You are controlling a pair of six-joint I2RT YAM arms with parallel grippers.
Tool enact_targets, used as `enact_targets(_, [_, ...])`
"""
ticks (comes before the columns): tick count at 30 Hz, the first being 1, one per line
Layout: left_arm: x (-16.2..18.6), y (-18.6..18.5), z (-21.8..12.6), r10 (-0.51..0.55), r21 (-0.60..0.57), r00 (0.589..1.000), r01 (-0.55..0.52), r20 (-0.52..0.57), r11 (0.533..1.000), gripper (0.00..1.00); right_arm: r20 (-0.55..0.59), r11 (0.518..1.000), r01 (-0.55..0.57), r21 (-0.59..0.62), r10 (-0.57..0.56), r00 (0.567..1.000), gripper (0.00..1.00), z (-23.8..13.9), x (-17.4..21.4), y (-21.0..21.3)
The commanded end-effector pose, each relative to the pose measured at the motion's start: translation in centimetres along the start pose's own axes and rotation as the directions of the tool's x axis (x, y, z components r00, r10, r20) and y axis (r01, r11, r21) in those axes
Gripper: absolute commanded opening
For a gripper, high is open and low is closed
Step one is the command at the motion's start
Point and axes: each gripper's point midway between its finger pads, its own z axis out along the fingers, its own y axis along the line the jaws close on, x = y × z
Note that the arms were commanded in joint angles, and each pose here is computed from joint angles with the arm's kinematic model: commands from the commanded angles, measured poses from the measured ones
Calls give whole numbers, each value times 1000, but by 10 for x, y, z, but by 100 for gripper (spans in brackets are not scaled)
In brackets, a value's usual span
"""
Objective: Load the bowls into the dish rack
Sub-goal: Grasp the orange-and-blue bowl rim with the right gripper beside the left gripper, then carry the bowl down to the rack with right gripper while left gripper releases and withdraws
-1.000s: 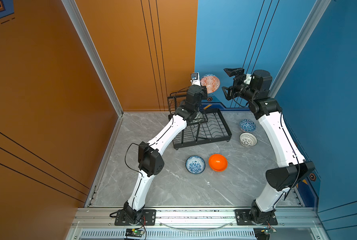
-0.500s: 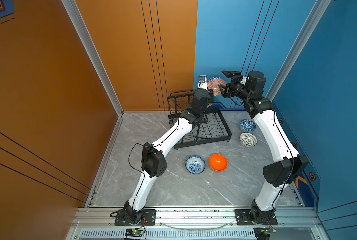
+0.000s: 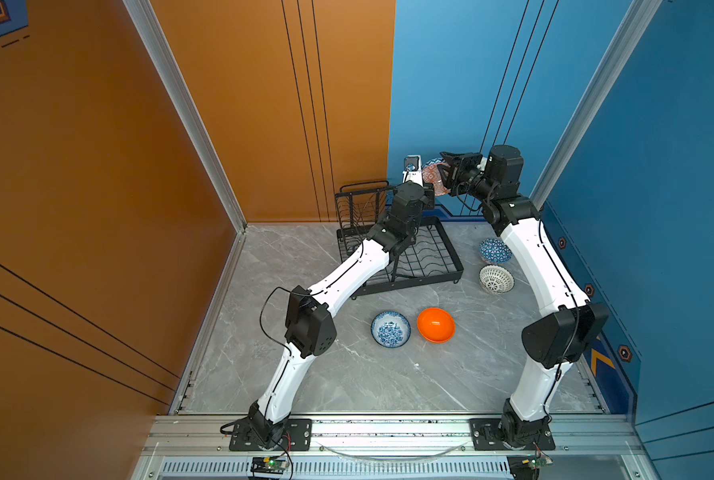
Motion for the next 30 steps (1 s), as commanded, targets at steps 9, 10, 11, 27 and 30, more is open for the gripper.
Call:
enact_targets(9, [-45,3,-14,-23,-17,994,25,103,1000,0,6,999,42,-21,-42,999,0,0,-8,5])
enact_targets(10, [-45,3,-14,-25,-19,994,27,103,999,3,8,999,44,-20,-44,999,0,0,-9,5])
enact_targets(11, [-46,4,-15,-24,-20,994,26,104,999,6,10,999,48,-21,-47,999,0,0,-10,5])
enact_targets(27, [-43,8,-20,-47,-27,996,50,80,998,83,7,992,81,-101,-81,997,0,-2,-26,26])
enact_targets(30, [-44,10,-24,-55,-25,997,56,55,998,98,19,986,115,-121,-114,993,0,-6,-35,34])
